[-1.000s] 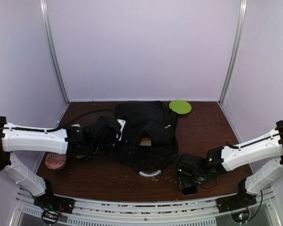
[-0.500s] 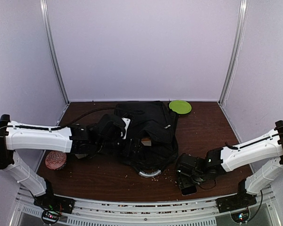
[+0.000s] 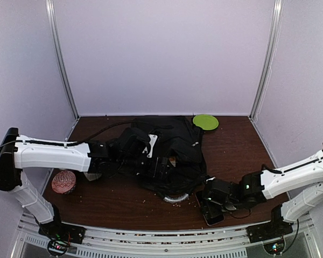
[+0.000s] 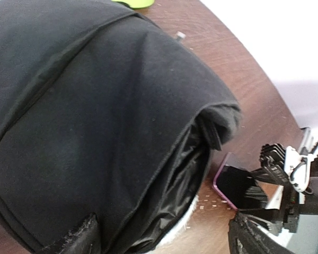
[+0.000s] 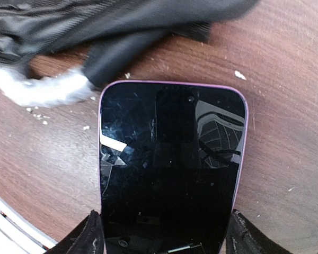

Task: Pack the student bag
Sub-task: Pick up the personal item from the center of the board.

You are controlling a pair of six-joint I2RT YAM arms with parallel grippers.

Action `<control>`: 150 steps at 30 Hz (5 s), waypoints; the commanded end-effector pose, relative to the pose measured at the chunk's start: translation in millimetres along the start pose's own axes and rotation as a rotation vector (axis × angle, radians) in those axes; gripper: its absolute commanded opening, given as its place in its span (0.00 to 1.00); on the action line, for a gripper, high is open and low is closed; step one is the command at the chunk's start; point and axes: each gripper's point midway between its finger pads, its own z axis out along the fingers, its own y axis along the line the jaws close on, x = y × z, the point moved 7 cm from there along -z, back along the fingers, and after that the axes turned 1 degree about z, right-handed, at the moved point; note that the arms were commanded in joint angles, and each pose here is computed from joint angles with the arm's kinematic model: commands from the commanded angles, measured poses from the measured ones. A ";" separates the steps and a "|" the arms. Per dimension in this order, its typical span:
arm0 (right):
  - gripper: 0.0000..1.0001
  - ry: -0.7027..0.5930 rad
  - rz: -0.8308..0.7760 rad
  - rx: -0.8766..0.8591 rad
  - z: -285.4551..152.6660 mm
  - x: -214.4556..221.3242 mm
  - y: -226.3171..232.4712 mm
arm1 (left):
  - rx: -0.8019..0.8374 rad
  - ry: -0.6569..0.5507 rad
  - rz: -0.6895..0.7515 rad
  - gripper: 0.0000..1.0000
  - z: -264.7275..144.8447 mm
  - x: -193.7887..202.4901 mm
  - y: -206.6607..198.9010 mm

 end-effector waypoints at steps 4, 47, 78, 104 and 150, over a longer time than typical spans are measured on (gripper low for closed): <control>0.44 -0.127 -0.004 -0.070 -8.9 -7.5 -0.3 | 0.201 0.013 -0.017 0.84 9.5 -11.3 -36.5; 0.41 -0.312 0.002 -0.144 -36.1 -8.5 -18.2 | 0.437 0.184 -0.264 0.85 22.9 -11.6 -96.1; 0.41 -0.357 0.020 -0.194 -52.6 -16.8 -15.5 | 0.403 0.347 -0.395 0.67 103.3 3.0 -79.4; 0.41 -0.411 0.050 -0.335 -76.8 -27.1 -5.2 | 0.414 0.342 -0.417 0.45 112.3 3.0 -74.3; 0.94 -0.639 0.251 -0.834 -159.6 -30.0 -25.5 | 0.669 -0.048 -0.109 0.00 -56.8 -66.6 -89.6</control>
